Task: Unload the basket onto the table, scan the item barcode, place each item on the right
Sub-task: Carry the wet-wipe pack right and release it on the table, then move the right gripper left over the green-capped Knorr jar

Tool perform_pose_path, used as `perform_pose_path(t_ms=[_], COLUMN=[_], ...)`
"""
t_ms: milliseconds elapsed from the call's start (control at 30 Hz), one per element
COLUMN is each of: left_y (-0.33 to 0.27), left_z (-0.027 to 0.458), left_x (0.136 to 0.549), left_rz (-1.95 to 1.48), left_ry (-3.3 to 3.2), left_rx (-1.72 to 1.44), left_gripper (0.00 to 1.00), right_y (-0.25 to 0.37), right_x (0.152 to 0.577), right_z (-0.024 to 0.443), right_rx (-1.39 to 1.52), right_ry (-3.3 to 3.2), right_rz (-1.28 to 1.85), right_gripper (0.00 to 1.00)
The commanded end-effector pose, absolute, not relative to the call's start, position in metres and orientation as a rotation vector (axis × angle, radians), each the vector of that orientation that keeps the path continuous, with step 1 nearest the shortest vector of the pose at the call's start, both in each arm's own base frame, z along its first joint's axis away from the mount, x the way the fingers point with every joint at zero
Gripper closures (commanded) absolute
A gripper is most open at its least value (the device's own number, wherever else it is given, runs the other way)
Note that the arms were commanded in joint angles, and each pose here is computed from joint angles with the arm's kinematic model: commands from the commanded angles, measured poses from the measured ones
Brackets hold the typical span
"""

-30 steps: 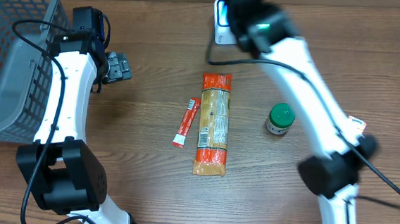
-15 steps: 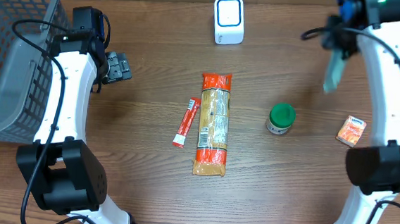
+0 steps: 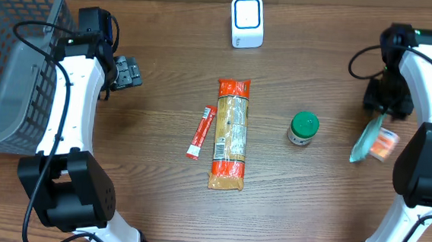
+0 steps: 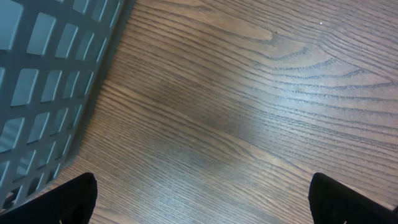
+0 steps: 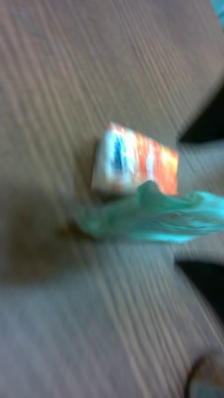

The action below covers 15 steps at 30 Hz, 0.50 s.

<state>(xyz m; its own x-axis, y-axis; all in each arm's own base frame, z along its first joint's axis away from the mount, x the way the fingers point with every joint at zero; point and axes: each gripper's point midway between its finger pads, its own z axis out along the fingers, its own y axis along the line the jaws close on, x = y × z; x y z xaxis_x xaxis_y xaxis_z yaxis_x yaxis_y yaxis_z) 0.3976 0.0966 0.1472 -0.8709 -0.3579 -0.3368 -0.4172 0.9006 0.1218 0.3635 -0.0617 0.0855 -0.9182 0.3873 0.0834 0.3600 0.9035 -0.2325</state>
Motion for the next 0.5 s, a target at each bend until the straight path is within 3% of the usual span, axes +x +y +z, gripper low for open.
perform_pose_path(t_ms=[0,133,200,467], left_y=[0.097,0.097,0.097,0.097], left_z=[0.156,0.156,0.156,0.156], left_x=[0.401,0.401,0.401,0.401], left_rz=[0.267,0.267,0.267,0.267], left_ry=[2.737,2.737,2.737,2.737], left_rx=[-0.561,-0.561,-0.561,-0.561], left_gripper=[0.0,0.0,0.0,0.0], right_y=[-0.072,-0.056,-0.022,0.031], right_x=[0.36,0.367,0.376,0.371], right_z=[0.087,0.106,0.128,0.164], right_rx=[-0.624,-0.712,-0.685,-0.534], right_ry=[-2.934,-2.964,-3.027,-3.134], right_rz=[0.334,0.202,-0.033,-0.132], right_gripper=[0.27,0.24,0.23,0.21])
